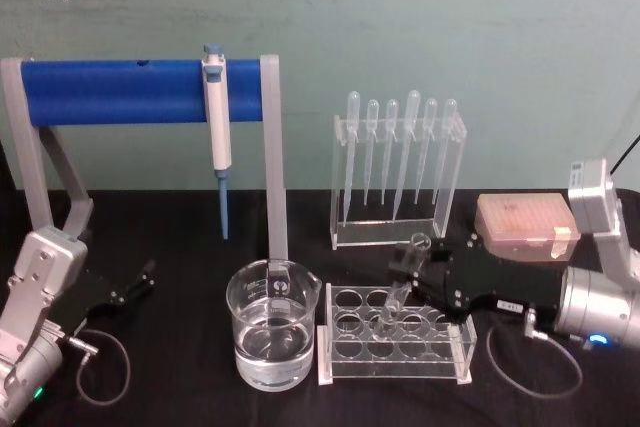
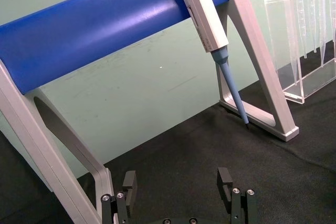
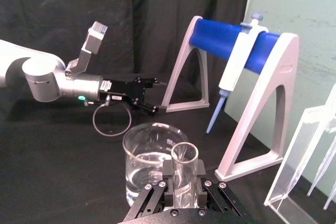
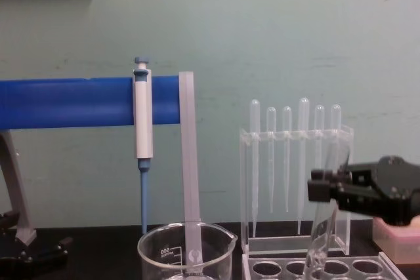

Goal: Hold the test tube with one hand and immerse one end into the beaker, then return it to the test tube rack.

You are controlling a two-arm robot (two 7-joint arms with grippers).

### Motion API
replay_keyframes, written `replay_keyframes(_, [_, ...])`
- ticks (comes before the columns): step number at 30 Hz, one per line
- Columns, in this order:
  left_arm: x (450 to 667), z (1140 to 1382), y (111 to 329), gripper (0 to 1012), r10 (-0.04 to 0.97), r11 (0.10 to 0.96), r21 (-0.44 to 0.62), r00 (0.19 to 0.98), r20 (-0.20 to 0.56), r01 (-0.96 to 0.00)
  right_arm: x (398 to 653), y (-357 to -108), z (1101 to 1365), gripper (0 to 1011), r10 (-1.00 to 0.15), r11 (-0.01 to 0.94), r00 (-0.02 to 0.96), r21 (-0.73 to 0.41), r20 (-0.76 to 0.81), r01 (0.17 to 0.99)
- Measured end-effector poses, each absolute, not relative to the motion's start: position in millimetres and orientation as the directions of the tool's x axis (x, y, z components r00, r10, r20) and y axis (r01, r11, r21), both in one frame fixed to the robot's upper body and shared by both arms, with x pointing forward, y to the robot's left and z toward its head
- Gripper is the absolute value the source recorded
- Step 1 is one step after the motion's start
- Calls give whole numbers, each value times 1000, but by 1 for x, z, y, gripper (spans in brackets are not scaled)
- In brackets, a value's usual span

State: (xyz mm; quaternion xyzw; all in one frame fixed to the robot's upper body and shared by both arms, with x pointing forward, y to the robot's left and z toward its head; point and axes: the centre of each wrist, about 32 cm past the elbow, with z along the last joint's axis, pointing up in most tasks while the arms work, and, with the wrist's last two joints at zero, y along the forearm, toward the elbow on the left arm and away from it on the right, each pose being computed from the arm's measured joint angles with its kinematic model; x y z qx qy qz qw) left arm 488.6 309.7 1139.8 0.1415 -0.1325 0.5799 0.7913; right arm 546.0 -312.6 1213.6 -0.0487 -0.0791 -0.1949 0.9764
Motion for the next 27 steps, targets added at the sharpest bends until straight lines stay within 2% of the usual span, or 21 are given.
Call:
replay_keyframes(14, [489,1140,310,1000,880,287,70,292,374,-955,561,-303,1275,226,-343,927,926,-100,159,361])
replay_keyframes(20, [489,1140,310,1000,880,287,70,292,374,-955,567,-292,1304,226,-323,932,930,-112,175,345])
replay_keyframes(27, [489,1140,310,1000,880,287,70,292,374,-955,576,-275,1326,226,-291,945,936,-96,197,314])
